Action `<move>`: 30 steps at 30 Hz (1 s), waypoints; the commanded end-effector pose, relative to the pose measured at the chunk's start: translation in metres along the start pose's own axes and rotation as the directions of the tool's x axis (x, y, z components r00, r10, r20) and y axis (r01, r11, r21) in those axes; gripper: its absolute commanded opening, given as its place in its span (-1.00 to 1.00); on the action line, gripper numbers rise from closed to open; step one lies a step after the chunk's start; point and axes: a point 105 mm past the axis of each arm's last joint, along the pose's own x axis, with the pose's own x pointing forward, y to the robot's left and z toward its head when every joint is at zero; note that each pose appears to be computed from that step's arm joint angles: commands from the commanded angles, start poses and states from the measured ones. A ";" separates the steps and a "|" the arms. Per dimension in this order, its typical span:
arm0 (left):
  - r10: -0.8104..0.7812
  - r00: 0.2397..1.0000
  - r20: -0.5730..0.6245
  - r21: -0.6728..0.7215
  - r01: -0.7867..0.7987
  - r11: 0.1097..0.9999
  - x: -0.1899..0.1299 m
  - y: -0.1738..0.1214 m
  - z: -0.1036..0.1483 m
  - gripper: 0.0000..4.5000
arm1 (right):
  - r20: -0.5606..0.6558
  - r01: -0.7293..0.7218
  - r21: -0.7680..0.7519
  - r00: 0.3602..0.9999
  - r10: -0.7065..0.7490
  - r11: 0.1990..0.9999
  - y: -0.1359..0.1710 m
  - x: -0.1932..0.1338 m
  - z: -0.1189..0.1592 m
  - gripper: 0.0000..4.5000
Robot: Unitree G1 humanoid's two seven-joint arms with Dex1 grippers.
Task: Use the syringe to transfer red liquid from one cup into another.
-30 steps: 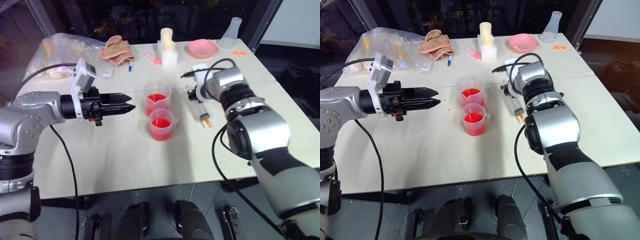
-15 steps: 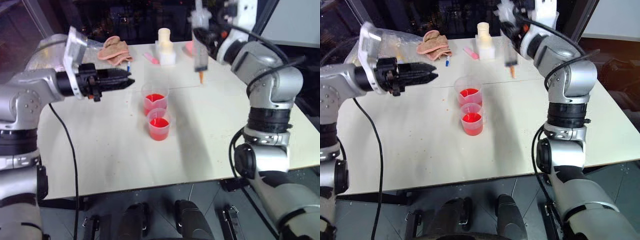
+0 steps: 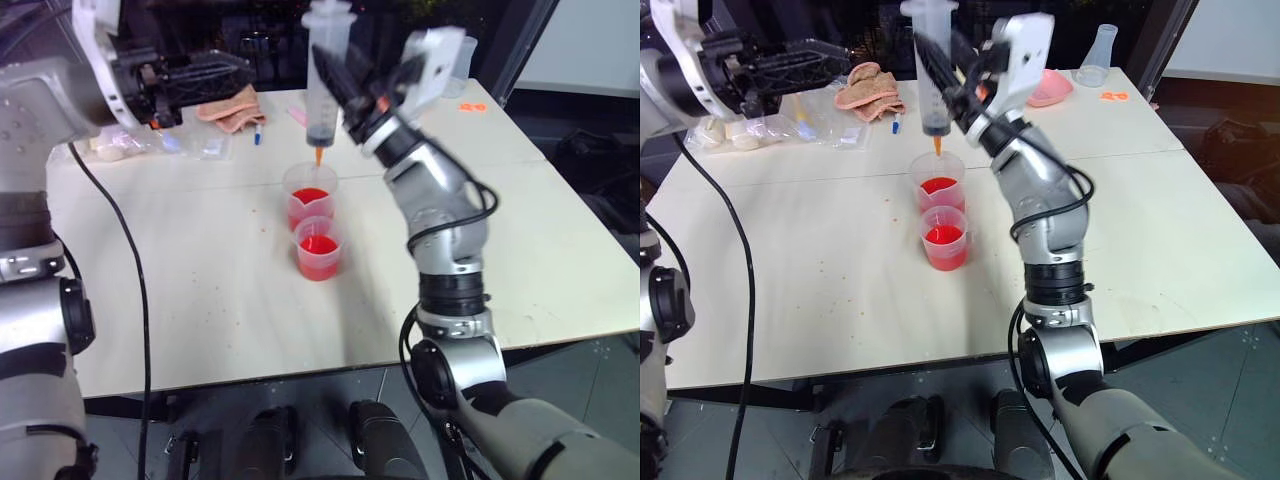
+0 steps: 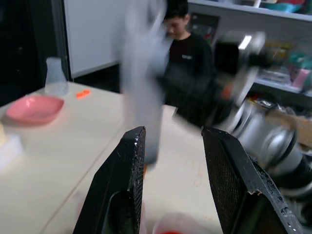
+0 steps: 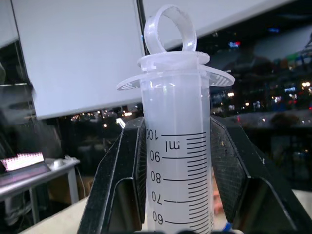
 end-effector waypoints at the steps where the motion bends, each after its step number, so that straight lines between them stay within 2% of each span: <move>1: 0.002 1.000 0.011 0.022 -0.002 1.000 -0.008 -0.004 0.013 -0.15 | 0.087 0.001 -0.053 0.996 0.003 0.999 0.006 0.007 0.006 -0.43; 9: -0.014 1.000 -0.016 0.012 0.014 1.000 0.000 -0.006 0.012 -0.15 | 0.066 0.048 -0.105 0.997 -0.042 0.993 0.003 -0.002 -0.032 -0.43; 23: -0.021 0.998 -0.059 -0.011 0.020 1.000 0.006 -0.002 0.001 -0.15 | -0.025 0.054 -0.121 0.998 -0.057 0.991 0.013 -0.028 -0.076 -0.43; 30: -0.033 0.991 -0.129 -0.027 0.029 0.999 0.013 0.001 -0.026 -0.15 | -0.045 0.051 -0.122 0.997 -0.057 0.991 0.017 -0.032 -0.083 -0.43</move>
